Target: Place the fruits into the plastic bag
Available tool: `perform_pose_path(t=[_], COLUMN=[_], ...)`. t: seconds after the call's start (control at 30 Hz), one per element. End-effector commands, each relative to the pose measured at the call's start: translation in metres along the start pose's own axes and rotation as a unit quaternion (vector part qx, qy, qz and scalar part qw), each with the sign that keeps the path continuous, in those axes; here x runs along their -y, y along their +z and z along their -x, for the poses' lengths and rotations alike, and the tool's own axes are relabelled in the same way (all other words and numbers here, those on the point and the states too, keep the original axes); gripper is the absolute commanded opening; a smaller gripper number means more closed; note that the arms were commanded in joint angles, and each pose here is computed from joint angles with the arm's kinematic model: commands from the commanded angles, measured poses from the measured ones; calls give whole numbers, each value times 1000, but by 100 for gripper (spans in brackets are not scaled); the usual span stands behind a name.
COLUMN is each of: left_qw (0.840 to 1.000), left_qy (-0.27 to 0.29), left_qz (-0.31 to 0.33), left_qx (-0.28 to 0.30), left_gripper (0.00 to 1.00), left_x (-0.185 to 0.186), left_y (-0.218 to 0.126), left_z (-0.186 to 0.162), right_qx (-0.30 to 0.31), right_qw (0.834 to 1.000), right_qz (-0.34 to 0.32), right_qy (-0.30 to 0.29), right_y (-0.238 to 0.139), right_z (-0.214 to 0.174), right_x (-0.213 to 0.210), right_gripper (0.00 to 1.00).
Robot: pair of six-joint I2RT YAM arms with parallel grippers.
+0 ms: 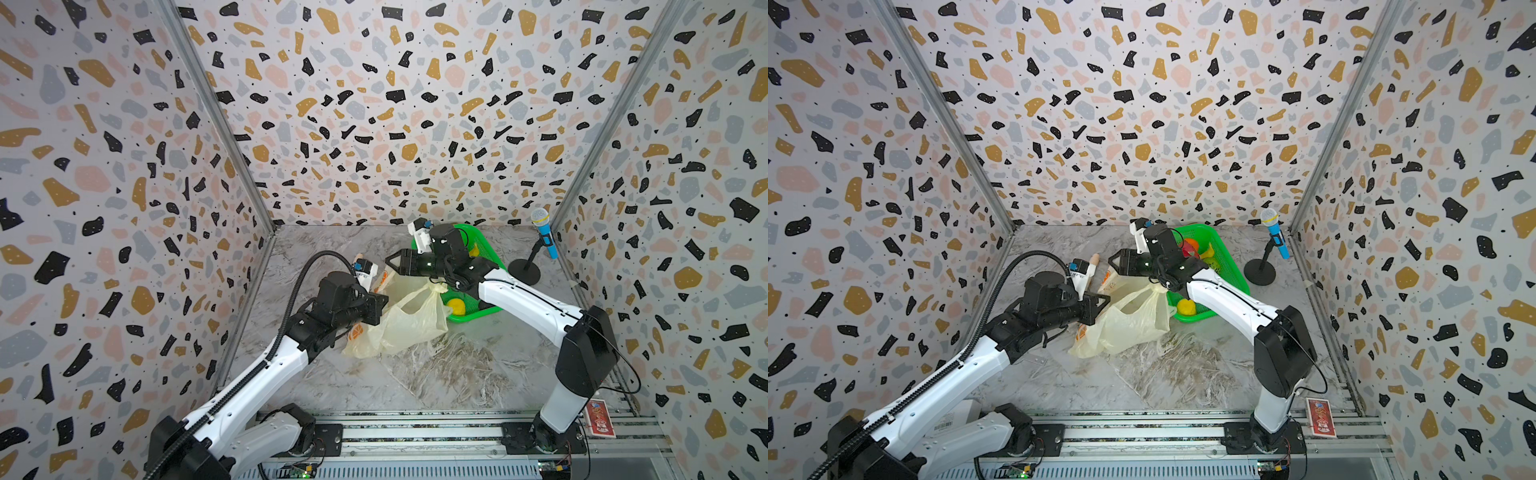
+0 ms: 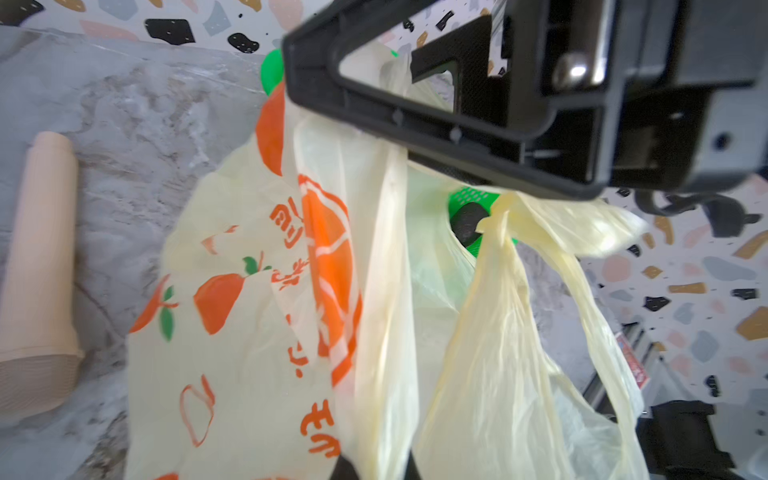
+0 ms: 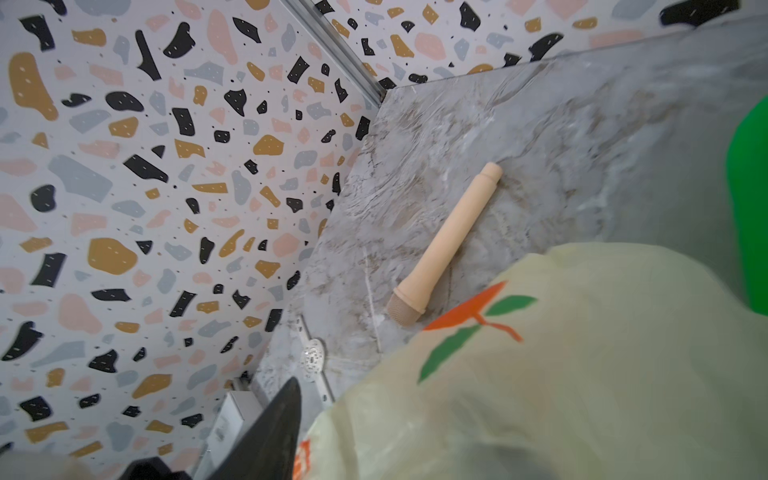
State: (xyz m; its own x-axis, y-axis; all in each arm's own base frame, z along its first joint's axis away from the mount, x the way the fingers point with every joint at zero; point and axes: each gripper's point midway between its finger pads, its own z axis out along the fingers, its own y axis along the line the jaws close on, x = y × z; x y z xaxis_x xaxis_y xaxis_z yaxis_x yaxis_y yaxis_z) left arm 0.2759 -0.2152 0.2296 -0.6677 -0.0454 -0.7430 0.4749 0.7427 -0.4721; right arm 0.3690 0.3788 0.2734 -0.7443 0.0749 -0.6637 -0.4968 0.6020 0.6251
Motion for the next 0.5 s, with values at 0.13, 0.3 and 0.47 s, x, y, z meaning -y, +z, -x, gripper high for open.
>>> perform_pose_path(t=[0.13, 0.3, 0.47], left_qw=[994, 993, 993], left_qy=[-94, -101, -105], left_qz=[-62, -52, -52], left_qx=[16, 28, 27], left_gripper=[0, 0, 0], left_x=[-8, -16, -17], left_y=[18, 23, 28], left_z=[-9, -6, -2], right_qx=[46, 46, 66], right_qw=[996, 996, 993], right_qz=[45, 34, 54], right_qy=[-63, -61, -85], right_y=[-93, -123, -153], right_z=[43, 13, -24], right_x=[-12, 0, -1], right_gripper=[73, 73, 77])
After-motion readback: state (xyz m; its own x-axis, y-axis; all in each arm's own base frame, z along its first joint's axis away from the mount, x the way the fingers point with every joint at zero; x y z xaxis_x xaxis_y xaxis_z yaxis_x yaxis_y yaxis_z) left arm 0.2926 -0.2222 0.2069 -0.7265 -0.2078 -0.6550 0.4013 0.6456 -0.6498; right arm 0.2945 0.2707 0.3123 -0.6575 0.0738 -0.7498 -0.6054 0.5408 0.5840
